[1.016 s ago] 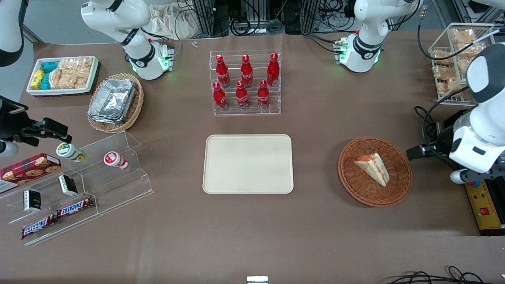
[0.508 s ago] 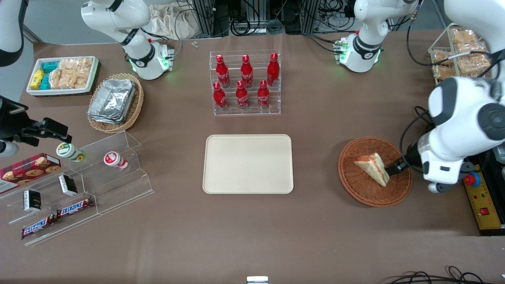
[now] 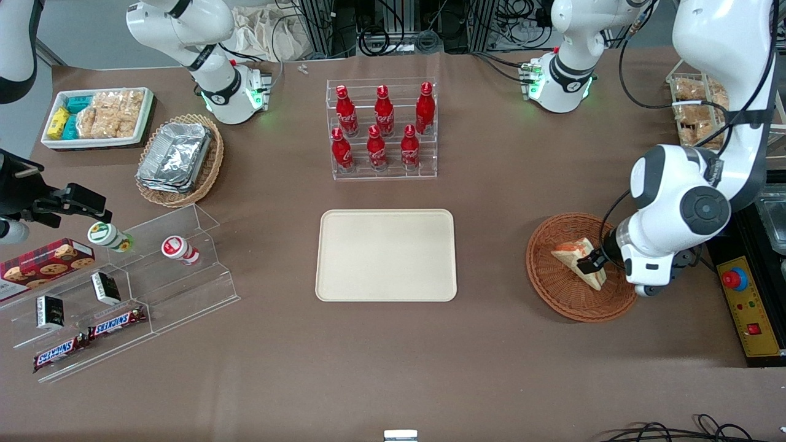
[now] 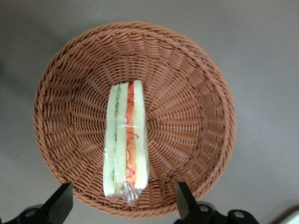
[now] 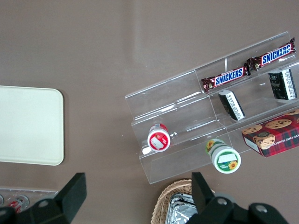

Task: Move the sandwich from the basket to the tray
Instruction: 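Lower the left gripper and close it on the sandwich's edge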

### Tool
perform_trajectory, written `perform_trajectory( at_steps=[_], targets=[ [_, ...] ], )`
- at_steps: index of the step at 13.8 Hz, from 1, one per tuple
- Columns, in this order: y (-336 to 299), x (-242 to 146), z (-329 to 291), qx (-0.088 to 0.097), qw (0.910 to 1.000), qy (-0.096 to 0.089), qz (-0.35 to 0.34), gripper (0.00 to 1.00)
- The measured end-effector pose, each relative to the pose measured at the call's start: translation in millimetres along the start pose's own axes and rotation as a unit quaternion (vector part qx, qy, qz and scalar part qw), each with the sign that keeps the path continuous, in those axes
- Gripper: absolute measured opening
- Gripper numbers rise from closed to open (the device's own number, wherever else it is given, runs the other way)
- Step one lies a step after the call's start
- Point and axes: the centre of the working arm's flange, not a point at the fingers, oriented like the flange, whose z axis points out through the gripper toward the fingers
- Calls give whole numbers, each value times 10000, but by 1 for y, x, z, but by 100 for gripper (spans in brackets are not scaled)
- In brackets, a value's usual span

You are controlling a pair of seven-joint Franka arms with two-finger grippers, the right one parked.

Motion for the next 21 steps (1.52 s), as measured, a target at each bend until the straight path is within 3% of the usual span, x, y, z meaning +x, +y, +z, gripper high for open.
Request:
perform_trajectory(
  at_steps=[4, 14, 17, 18, 21],
  targets=[
    [-5, -6, 36, -90, 9999, 59, 43, 100],
    [-11, -12, 77, 37, 9998, -181, 44, 100],
    [-9, -10, 85, -26, 9999, -147, 45, 99],
    [-9, -9, 86, -49, 9999, -134, 18, 96],
    [-8, -9, 88, -58, 9998, -138, -111, 61]
  ],
)
